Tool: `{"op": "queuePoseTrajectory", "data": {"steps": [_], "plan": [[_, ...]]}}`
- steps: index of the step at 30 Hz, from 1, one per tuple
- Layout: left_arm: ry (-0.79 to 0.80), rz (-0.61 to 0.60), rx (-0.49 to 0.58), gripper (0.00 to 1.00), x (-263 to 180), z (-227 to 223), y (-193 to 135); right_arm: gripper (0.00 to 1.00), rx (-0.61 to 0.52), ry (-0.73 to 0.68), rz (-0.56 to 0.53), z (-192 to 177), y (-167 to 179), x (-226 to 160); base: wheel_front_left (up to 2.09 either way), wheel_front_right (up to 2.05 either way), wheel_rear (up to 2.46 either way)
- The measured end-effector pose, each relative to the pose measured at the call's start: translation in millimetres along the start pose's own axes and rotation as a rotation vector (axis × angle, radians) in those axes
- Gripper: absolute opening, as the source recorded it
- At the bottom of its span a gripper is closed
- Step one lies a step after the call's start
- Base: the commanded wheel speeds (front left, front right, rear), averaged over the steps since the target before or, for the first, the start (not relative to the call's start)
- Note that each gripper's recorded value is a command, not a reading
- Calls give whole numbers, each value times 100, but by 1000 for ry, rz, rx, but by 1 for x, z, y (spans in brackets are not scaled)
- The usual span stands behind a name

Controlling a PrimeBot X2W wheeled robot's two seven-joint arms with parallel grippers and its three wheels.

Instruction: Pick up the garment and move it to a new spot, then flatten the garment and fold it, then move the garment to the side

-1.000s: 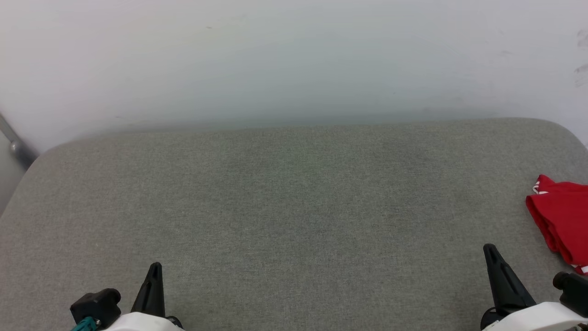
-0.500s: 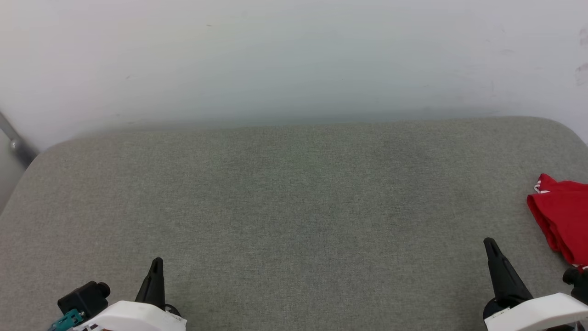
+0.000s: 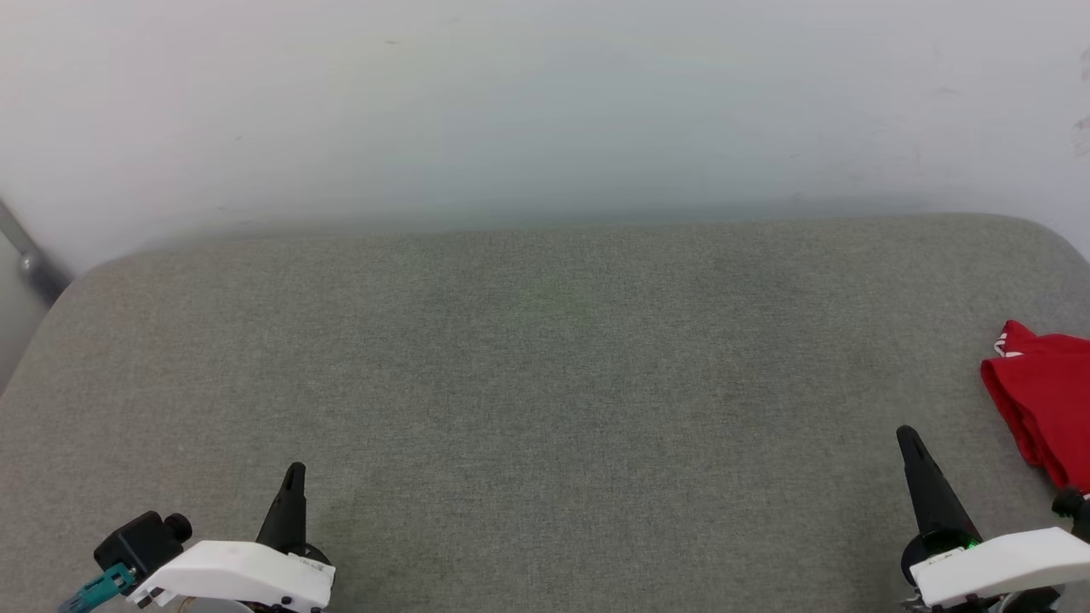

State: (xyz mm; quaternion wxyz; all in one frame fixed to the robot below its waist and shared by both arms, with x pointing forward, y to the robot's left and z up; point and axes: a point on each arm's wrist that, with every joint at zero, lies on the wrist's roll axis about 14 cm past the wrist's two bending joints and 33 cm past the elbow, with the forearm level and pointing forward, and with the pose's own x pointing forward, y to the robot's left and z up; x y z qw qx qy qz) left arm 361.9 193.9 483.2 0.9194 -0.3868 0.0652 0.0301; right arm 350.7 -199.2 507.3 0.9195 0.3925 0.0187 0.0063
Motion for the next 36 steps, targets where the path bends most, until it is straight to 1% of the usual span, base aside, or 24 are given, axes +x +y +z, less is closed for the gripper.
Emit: {"op": "queuePoseTrajectory", "data": {"steps": [10,11,36], "plan": [[2,-7,-113,0,4,2,-1,0,112,-7,3,1,0,6,0,0,0],[4,-11,-141,0,5,2,-2,0,137,-8,5,1,1,7,0,0,0],[-2,-42,-400,0,13,8,-6,0,391,-14,1,0,-2,18,0,0,0]]}}
